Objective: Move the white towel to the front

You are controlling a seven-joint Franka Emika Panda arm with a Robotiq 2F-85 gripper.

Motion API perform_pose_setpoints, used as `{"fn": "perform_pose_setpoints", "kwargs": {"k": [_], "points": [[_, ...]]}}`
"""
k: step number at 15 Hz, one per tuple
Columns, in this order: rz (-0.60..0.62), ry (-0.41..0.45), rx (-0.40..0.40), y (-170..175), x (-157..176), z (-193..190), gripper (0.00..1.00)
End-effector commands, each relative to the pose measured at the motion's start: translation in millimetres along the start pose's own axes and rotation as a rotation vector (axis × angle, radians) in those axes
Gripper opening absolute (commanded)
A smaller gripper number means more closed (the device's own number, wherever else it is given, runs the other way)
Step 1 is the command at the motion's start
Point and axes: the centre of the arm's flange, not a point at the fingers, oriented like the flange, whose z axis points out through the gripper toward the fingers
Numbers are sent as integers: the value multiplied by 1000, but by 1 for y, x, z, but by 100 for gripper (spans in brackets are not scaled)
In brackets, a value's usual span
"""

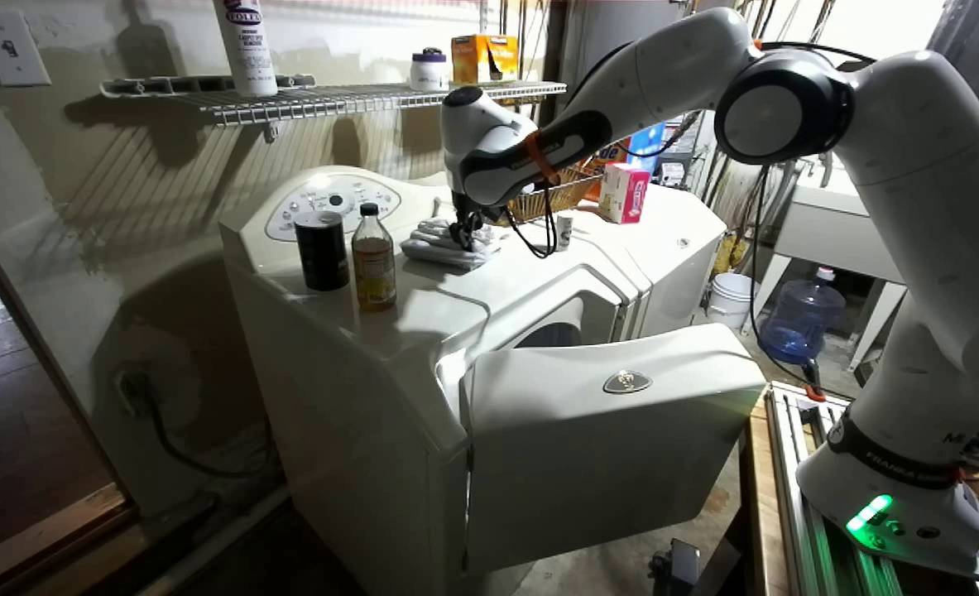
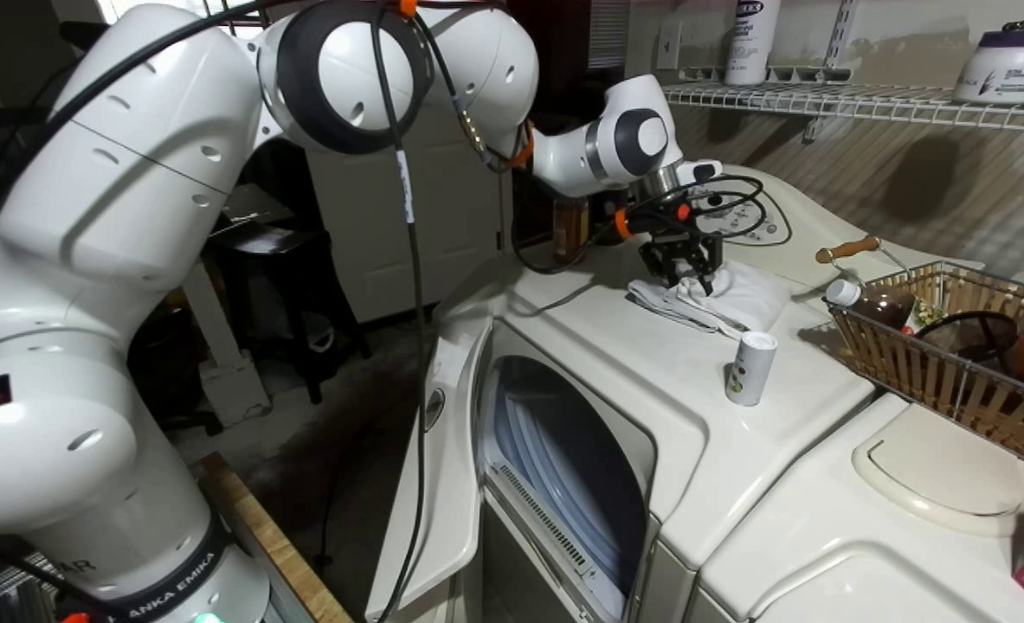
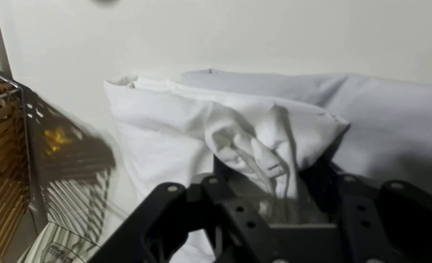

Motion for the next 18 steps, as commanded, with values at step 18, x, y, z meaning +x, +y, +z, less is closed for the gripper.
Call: {"fn": "perform_pose_setpoints", "kwargs": {"k": [18], "points": [[364,309,79,-47,101,1,3]]}}
